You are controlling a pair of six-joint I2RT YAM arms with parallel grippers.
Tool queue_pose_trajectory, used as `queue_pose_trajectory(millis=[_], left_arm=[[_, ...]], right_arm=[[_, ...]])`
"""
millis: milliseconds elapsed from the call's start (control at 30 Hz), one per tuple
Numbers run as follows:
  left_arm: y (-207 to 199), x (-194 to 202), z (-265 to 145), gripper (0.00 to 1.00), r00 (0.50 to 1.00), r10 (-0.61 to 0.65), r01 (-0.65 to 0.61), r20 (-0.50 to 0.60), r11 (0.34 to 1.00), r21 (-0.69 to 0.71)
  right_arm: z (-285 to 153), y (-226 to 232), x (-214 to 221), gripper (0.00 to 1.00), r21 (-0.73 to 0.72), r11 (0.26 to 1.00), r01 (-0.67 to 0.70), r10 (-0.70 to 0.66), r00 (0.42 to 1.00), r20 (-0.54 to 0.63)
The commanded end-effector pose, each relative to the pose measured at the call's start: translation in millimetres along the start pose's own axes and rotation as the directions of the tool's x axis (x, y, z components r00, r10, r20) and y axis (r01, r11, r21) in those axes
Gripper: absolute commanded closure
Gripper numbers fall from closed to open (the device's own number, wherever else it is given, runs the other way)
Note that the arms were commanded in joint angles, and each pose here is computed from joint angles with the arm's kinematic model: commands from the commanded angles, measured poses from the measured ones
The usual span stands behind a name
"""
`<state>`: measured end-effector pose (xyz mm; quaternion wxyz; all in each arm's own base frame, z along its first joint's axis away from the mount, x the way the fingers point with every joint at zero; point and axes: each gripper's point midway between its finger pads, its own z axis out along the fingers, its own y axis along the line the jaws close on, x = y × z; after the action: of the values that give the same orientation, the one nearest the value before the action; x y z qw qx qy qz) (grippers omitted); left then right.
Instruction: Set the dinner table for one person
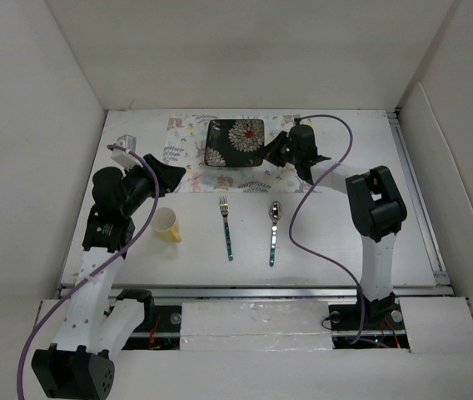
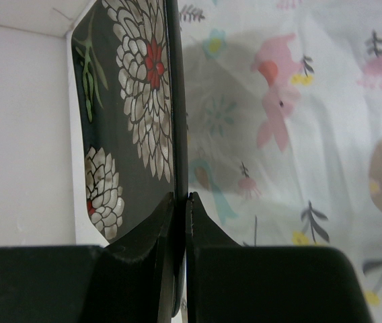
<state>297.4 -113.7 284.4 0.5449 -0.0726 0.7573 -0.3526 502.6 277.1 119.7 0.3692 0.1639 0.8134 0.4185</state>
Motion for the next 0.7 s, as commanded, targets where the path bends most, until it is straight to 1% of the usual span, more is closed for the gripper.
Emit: queue_pose_trajectory(millis=[0, 33, 100, 133, 267, 433, 633, 667], left_arm=[[-15, -17, -2, 0.61, 0.999, 0.027, -0.029, 0.043, 0.999, 0.046], [-15, -15, -1, 0.61, 0.999, 0.026, -0.028, 0.035, 0.998, 0.053], [-17, -14, -2, 0.61, 0.999, 0.025, -0.027, 0.034, 0.998, 0.062], [-17, -13, -1, 0.61, 0.999, 0.024, -0.026, 0.028, 0.998, 0.066], [-16, -11, 1, 0.61, 1.0, 0.022, -0.023, 0.014, 0.997, 0.069], [-18, -9, 3, 0.61, 1.0, 0.018, -0.018, 0.0, 0.996, 0.082], [-17, -7, 4, 0.62, 1.0, 0.015, -0.014, -0.006, 0.997, 0.082], [-17, -8, 4, 0.62, 1.0, 0.014, -0.014, -0.004, 0.996, 0.083]], right_arm=[[-10, 112, -76, 1.0, -0.29, 0.955, 0.056, 0.005, 0.979, 0.205], [2, 102, -67, 1.0, -0.27, 0.962, 0.043, 0.009, 0.982, 0.189], [11, 98, -67, 1.0, -0.262, 0.964, 0.037, 0.012, 0.984, 0.18], [21, 87, -60, 1.0, -0.25, 0.968, 0.027, 0.013, 0.988, 0.157], [40, 76, -52, 1.0, -0.235, 0.972, 0.026, 0.001, 0.993, 0.114], [45, 70, -48, 1.0, -0.198, 0.978, 0.057, -0.041, 0.996, 0.084], [54, 42, -45, 1.0, -0.152, 0.987, 0.051, -0.049, 0.999, 0.02], [55, 45, -46, 1.0, -0.155, 0.986, 0.058, -0.057, 0.998, 0.014]])
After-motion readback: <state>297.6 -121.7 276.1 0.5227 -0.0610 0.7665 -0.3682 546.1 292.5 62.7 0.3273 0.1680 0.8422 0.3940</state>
